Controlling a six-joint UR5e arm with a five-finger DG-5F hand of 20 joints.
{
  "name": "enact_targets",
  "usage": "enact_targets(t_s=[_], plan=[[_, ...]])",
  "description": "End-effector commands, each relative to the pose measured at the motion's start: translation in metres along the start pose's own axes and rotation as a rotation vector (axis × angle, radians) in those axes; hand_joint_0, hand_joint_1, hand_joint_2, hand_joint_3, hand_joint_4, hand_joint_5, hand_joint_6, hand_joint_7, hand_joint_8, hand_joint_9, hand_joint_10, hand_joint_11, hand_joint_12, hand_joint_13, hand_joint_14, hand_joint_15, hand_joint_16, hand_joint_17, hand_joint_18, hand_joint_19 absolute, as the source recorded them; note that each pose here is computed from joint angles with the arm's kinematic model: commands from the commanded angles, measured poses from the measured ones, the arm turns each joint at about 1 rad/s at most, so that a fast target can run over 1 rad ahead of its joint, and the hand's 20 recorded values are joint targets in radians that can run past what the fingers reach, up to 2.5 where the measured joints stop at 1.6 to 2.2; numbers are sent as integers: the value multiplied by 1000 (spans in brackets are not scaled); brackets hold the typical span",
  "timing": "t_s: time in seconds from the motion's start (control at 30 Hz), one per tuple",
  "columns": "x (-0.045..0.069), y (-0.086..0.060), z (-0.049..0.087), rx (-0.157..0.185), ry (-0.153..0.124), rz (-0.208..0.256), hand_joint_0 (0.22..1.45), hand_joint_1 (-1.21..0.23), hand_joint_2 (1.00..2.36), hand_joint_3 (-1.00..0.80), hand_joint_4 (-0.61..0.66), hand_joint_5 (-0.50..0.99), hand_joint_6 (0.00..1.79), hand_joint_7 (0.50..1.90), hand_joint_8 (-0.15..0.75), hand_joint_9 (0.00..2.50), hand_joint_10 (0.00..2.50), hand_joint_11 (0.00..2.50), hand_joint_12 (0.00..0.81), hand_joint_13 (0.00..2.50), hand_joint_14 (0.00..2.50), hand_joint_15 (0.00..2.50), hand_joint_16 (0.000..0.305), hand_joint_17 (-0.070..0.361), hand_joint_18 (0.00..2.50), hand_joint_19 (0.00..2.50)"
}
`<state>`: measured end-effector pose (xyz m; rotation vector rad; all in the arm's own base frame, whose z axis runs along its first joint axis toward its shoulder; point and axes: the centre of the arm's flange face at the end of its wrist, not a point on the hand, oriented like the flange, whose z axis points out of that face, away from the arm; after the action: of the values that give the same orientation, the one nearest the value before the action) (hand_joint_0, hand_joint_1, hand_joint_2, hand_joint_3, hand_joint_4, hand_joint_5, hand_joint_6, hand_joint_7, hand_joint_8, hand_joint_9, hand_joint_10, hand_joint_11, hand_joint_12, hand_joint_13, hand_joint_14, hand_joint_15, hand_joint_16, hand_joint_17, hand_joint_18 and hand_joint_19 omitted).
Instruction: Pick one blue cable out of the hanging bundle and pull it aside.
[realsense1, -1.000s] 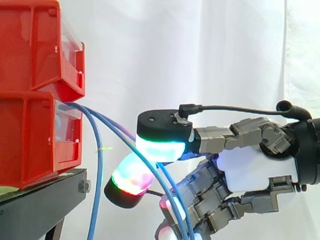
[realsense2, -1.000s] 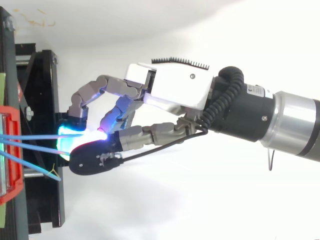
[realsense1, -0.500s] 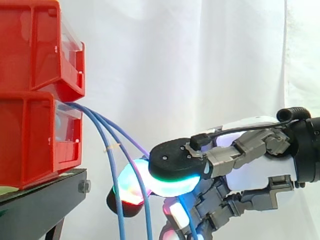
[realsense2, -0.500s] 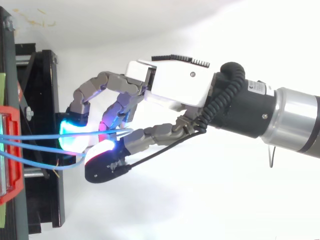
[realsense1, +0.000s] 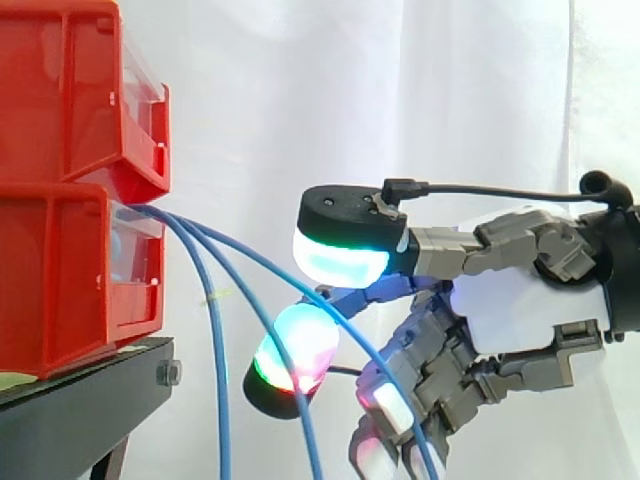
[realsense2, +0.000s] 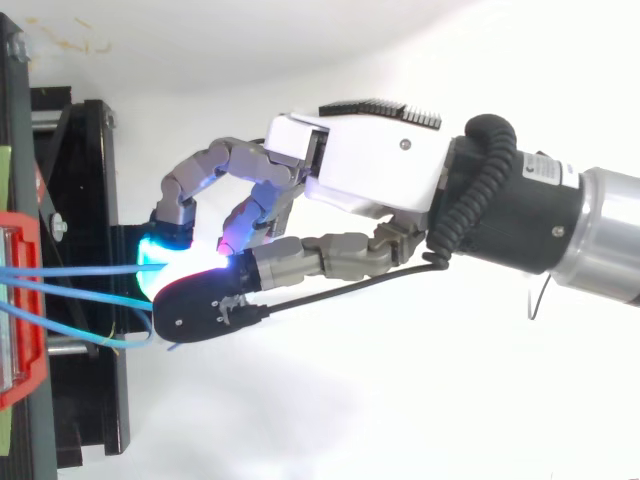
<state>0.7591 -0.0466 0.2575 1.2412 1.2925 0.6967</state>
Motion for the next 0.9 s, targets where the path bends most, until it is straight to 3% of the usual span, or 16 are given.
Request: enact_targets(t_s=[0.0, 0.37, 0.6, 0.8, 0.87], plan=[[-3, 5, -4, 6, 0, -12, 563, -478, 1007, -405, -10, -159, 900, 839, 299, 1162, 21, 827, 376, 936, 23, 713, 48, 108, 790, 808], [-8, 16, -8, -6, -3, -12, 567, -605, 1013, -295, 17, -168, 915, 834, 304, 1150, 22, 843, 376, 939, 24, 713, 49, 110, 808, 786], [-9, 20, -11, -4, -1, -14, 526, -473, 1002, -469, 21, -167, 916, 804, 313, 1158, 19, 835, 389, 941, 21, 708, 51, 115, 810, 793], [-11, 23, -13, 0, -2, -15, 570, -417, 1009, -394, 10, -168, 912, 830, 303, 1160, 20, 837, 381, 935, 23, 708, 48, 109, 790, 807], [-11, 23, -13, 2, -1, -17, 565, -504, 1014, -297, 14, -168, 913, 833, 308, 1154, 21, 834, 382, 934, 23, 706, 49, 110, 795, 790]])
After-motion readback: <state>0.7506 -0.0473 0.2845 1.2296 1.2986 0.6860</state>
